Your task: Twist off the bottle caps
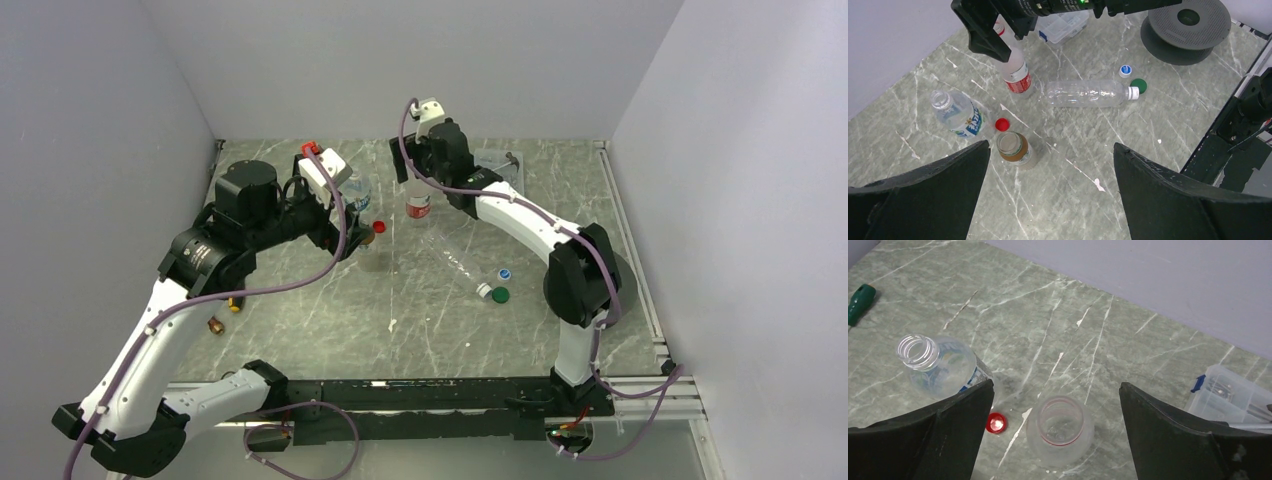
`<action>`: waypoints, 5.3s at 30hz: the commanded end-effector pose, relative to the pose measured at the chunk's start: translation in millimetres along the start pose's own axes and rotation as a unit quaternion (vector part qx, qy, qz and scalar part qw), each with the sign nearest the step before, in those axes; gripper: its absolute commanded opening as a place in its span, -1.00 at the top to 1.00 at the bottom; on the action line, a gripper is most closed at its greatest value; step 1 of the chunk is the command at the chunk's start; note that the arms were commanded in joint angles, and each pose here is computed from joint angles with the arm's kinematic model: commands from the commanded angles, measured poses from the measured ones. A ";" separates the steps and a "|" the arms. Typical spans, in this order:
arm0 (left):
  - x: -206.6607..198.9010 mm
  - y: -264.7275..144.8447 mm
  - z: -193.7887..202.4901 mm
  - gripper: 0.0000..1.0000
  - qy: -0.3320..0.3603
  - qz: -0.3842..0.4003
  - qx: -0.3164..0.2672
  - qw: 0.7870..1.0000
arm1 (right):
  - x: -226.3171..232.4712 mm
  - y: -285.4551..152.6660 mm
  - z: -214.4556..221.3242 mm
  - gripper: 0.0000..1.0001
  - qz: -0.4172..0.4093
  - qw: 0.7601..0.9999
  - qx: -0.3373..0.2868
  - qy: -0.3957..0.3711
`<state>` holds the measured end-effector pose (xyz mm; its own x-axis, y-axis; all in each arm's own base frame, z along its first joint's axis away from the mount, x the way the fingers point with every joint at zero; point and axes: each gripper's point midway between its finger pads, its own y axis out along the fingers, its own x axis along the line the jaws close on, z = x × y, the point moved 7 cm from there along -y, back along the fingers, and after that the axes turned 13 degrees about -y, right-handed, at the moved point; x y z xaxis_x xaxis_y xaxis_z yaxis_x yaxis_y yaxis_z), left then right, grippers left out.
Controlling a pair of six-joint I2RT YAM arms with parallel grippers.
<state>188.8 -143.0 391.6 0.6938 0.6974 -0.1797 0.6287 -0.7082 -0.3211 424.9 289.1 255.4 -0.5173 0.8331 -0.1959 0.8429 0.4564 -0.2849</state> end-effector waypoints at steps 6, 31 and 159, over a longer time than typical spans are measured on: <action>-1.3 -5.1 -11.6 -0.99 -0.001 -0.004 -0.029 1.000 | -28.4 -44.2 -62.4 -1.00 0.034 0.998 -0.053 0.022; -6.2 8.5 -0.3 -0.99 0.001 0.044 0.017 0.999 | 8.0 -148.4 142.5 -1.00 -0.023 0.975 0.156 0.157; -20.6 6.7 -19.8 0.06 0.128 0.030 -0.176 0.976 | 48.0 -286.1 -179.7 -0.95 -0.150 0.956 -0.202 0.148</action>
<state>186.0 -159.2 379.7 0.7907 0.5565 0.2550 0.5964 -0.7943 -0.1160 171.5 244.2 480.7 -0.7719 0.6339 0.0479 0.6352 0.7721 0.0185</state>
